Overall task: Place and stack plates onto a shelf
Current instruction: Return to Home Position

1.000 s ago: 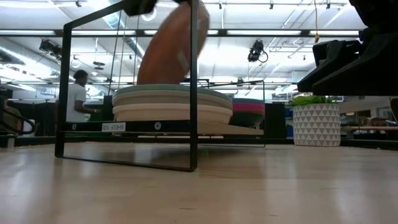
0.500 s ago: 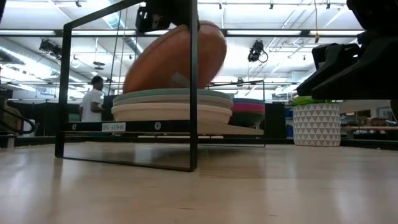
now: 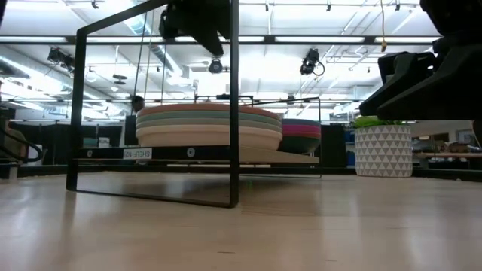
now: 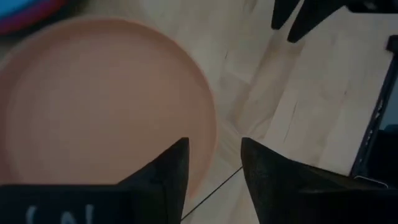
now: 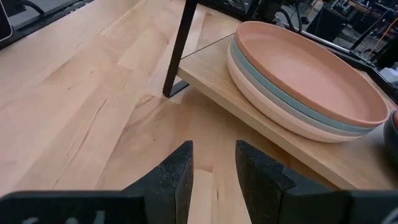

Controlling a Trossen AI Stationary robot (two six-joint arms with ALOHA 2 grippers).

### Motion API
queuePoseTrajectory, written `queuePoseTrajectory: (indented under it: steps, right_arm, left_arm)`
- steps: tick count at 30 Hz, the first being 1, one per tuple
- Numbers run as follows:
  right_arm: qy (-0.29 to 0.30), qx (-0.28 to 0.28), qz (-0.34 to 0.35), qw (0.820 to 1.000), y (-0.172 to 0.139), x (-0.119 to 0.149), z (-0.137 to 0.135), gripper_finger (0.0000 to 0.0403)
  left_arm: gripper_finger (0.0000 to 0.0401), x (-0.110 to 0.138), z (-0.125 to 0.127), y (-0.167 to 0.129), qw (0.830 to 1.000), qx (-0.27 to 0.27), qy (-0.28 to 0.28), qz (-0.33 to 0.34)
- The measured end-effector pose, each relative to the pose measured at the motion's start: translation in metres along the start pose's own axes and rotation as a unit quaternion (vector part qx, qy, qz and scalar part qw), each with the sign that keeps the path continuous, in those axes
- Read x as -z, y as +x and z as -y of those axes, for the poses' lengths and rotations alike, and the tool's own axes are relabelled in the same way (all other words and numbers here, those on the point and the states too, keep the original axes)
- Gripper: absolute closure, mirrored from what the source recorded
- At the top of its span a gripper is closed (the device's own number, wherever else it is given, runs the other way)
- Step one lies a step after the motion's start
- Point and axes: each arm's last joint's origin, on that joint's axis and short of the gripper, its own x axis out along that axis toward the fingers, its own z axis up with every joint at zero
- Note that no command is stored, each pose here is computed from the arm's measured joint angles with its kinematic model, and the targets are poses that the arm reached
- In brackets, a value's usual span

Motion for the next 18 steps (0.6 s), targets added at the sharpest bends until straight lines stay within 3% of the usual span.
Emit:
queuePoseTrajectory:
  steps: [5, 11, 18]
  right_arm:
    - [-0.001, -0.003, -0.001, 1.000, -0.001, 0.000, -0.002, 0.0277]
    - [-0.016, -0.016, -0.021, 1.000, -0.006, 0.006, -0.008, 0.0277]
    - [-0.008, -0.007, -0.018, 1.000, -0.010, 0.005, -0.007, 0.0277]
  left_arm:
    - [0.0257, 0.003, 0.002, -0.021, 0.998, 0.013, 0.061, 0.016]
    - [0.0260, 0.026, -0.008, -0.043, 0.987, -0.080, 0.118, 0.080]
    - [0.0260, 0.054, -0.036, -0.032, 0.982, -0.048, 0.132, 0.127]
